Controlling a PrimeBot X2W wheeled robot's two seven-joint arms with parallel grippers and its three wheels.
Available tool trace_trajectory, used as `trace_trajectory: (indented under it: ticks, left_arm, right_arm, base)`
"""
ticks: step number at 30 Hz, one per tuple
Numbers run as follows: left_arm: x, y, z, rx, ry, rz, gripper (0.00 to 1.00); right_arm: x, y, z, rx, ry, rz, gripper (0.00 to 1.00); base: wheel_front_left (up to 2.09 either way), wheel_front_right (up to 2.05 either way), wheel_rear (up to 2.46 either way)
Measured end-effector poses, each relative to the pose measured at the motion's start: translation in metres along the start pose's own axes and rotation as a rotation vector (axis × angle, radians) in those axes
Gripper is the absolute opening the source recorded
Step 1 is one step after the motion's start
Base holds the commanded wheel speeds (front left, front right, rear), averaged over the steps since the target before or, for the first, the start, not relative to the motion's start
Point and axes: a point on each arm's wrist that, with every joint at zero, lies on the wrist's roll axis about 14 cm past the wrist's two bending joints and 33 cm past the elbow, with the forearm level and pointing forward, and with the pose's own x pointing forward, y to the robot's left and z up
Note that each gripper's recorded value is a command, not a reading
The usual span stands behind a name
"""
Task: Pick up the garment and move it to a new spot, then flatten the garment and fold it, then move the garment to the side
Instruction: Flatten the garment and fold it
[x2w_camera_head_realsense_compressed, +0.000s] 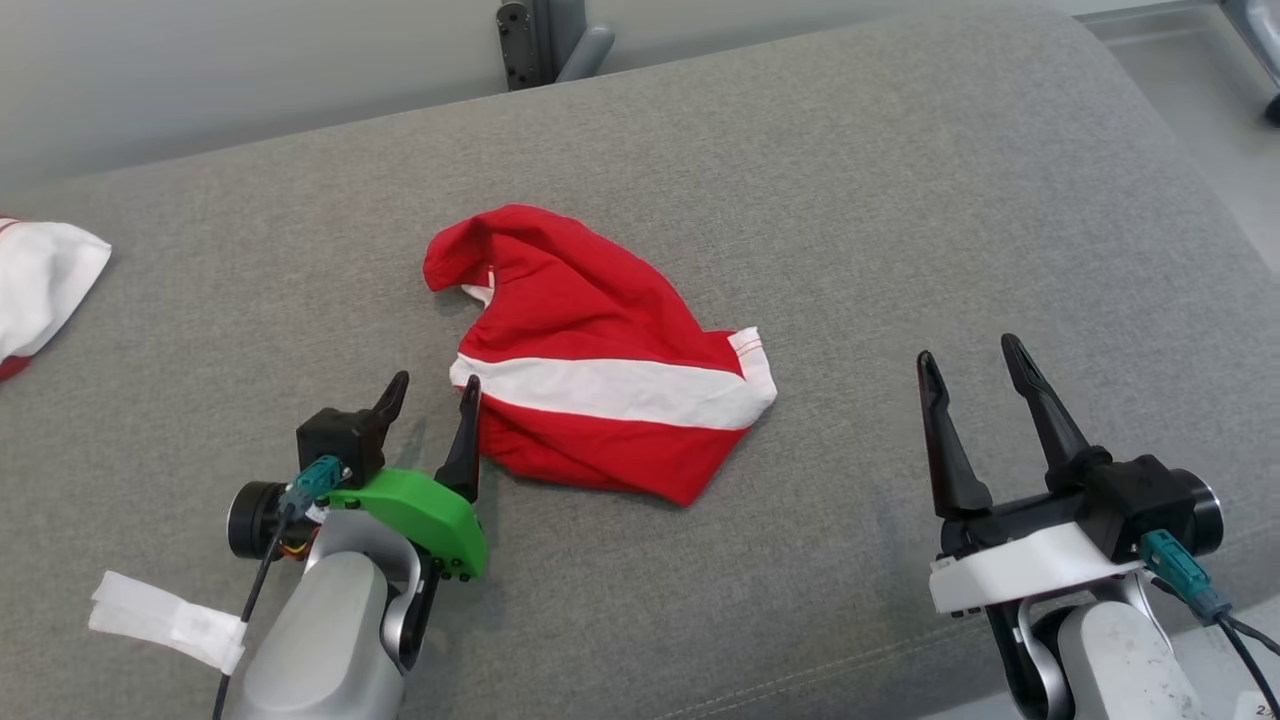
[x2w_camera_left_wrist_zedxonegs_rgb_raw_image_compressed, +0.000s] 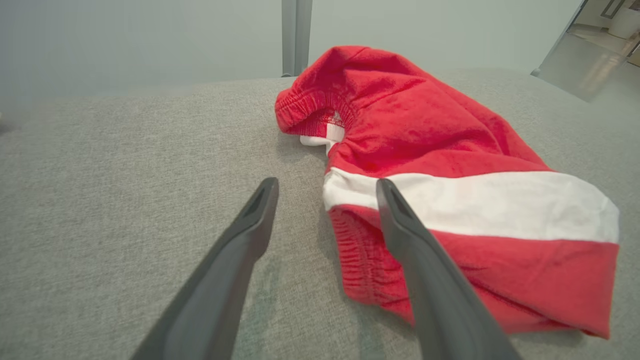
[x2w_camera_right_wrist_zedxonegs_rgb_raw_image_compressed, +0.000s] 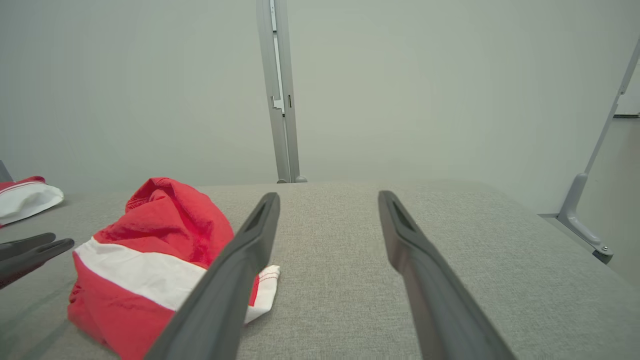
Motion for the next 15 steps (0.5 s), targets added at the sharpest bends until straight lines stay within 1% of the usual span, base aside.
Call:
trace_trajectory:
  ticks: [4,7,8,9,10,11,15]
  left_arm:
    - [0.007,-0.005,-0.006,-0.012,0.029,-0.018,1.00]
    - [0.013,-0.008,-0.012,-0.040,0.061,-0.025,0.99]
    - [0.014,-0.009,-0.017,-0.048,0.084,-0.024,0.69]
    - [0.014,-0.009,-0.021,-0.054,0.102,-0.023,0.32]
    - [0.014,-0.009,-0.024,-0.058,0.117,-0.025,0.13]
    - [0.014,-0.010,-0.027,-0.058,0.132,-0.028,0.00]
    - [0.013,-0.012,-0.030,-0.088,0.146,-0.030,0.00]
  right_arm:
    - [-0.004,-0.007,-0.001,-0.007,0.006,-0.021,1.00]
    - [-0.008,-0.012,-0.001,-0.013,0.011,-0.037,1.00]
    - [-0.008,-0.013,-0.001,-0.014,0.012,-0.041,1.00]
    - [-0.009,-0.014,-0.001,-0.015,0.013,-0.045,1.00]
    - [-0.010,-0.015,-0.001,-0.016,0.013,-0.048,1.00]
    - [-0.011,-0.016,-0.001,-0.017,0.013,-0.050,1.00]
    - [-0.012,-0.018,-0.001,-0.017,0.013,-0.056,1.00]
  base:
    - [0.00,0.00,0.00]
    - [0.00,0.00,0.00]
    - [0.00,0.00,0.00]
    - [0.00,0.00,0.00]
    - [0.00,0.00,0.00]
    - [0.00,0.00,0.00]
    - [0.00,0.00,0.00]
